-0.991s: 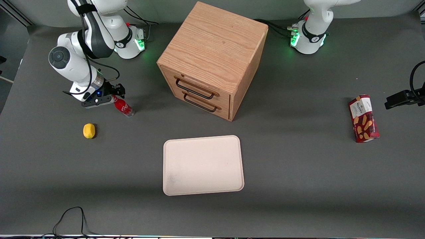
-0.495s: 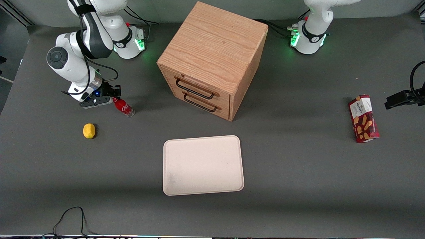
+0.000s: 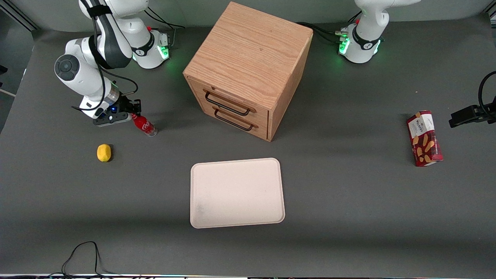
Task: Place coke bottle on tray
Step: 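Lift the red bottle with the right gripper off the table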
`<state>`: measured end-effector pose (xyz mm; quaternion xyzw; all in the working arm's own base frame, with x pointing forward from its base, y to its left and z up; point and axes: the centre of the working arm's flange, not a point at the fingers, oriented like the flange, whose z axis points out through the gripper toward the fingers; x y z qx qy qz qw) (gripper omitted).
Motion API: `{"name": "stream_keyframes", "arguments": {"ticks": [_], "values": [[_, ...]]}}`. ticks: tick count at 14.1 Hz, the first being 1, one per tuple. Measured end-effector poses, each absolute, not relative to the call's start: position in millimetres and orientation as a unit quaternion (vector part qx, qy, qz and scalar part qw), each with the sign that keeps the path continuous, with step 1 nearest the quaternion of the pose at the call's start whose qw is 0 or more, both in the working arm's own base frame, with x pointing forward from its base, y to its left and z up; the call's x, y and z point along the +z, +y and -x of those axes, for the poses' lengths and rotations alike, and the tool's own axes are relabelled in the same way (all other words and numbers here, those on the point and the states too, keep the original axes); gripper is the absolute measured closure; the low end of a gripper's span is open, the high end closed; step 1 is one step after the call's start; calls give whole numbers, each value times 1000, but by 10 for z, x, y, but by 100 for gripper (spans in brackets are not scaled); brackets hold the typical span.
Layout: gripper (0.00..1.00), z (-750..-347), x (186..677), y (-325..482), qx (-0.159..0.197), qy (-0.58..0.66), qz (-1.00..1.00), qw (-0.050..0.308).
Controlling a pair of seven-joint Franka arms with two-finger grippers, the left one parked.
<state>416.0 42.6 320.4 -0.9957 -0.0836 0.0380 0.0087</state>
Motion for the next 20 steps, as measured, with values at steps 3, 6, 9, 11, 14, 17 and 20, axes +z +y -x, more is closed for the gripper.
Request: {"name": "stream_keyframes", "arguments": {"ticks": [3,6,9,11,14,17,20], "values": [[69,-4187,3246,423,39,-83,996,9],[69,-4363,3597,419,54,-81,995,9],[69,-4602,4214,311,62,-69,996,11],[69,-4716,4679,249,72,-63,995,11],[69,-4885,5337,222,91,-59,994,9],[69,-5176,5713,245,97,-56,994,2],[69,-5548,5810,319,112,-45,993,-8]]}}
